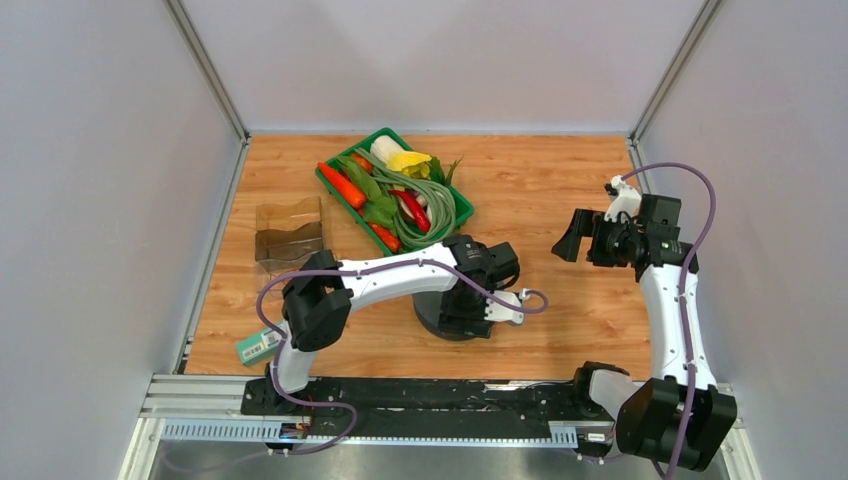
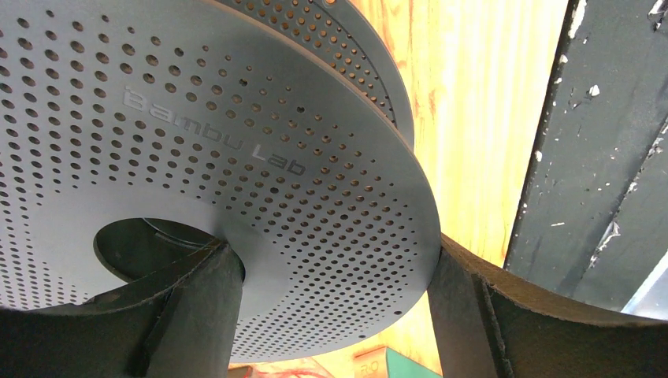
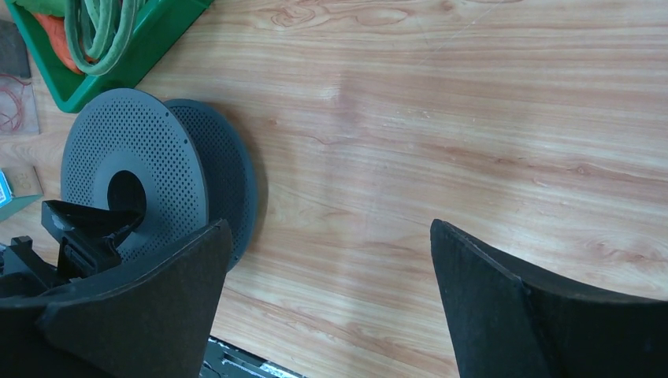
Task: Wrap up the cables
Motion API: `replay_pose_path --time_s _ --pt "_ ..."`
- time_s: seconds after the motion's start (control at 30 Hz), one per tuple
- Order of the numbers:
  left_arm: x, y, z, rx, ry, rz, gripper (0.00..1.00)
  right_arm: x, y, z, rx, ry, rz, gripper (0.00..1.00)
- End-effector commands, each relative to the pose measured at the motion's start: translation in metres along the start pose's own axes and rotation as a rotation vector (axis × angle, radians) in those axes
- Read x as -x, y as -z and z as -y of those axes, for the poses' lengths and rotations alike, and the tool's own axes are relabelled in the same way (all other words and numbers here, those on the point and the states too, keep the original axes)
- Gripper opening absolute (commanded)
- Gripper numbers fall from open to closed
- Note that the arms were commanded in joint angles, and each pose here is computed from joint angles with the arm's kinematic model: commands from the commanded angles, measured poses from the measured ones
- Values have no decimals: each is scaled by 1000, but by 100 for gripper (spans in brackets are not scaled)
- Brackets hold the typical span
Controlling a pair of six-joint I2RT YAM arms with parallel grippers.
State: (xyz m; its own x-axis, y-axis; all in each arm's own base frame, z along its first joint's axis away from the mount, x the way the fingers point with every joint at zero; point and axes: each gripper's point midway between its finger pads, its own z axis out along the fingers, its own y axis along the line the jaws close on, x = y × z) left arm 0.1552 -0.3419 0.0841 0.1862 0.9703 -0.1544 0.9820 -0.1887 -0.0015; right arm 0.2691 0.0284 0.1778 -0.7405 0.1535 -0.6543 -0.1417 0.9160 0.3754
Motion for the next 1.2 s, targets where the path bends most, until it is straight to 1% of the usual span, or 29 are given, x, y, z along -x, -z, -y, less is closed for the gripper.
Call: replay_pose_path --time_s 0.0,0.23,0.3,0.4,0.53,0.63,0.8,0.87,0.93,1.03,1.17 --pt "9 17 -1 13 -25 44 80 16 2 -3 16 15 46 100" --pt "10 49 -11 87 -31 102 81 13 3 -10 53 25 51 100" --pt "7 50 -12 96 -48 90 81 11 4 -17 89 27 44 100" --pt "2 49 -15 114 -51 71 81 7 3 -29 163 17 35 100" --pt "-1 48 -18 137 -57 77 82 -1 -4 -58 306 -42 -6 100" --pt "0 50 -18 140 -67 90 82 -13 -14 -84 452 -86 -93 100" --pt "2 53 -17 142 -73 111 82 -30 -37 -105 565 -132 -236 100" --pt "3 53 -18 145 -72 116 82 -40 -46 -119 594 -114 -298 100" --pt "5 53 -20 152 -75 123 82 -51 -57 -126 586 -91 -360 99" --pt "5 52 -22 161 -76 124 83 -64 -68 -133 595 -82 -439 96" --pt "5 57 -27 173 -52 159 83 -81 -87 -116 522 -93 -514 90"
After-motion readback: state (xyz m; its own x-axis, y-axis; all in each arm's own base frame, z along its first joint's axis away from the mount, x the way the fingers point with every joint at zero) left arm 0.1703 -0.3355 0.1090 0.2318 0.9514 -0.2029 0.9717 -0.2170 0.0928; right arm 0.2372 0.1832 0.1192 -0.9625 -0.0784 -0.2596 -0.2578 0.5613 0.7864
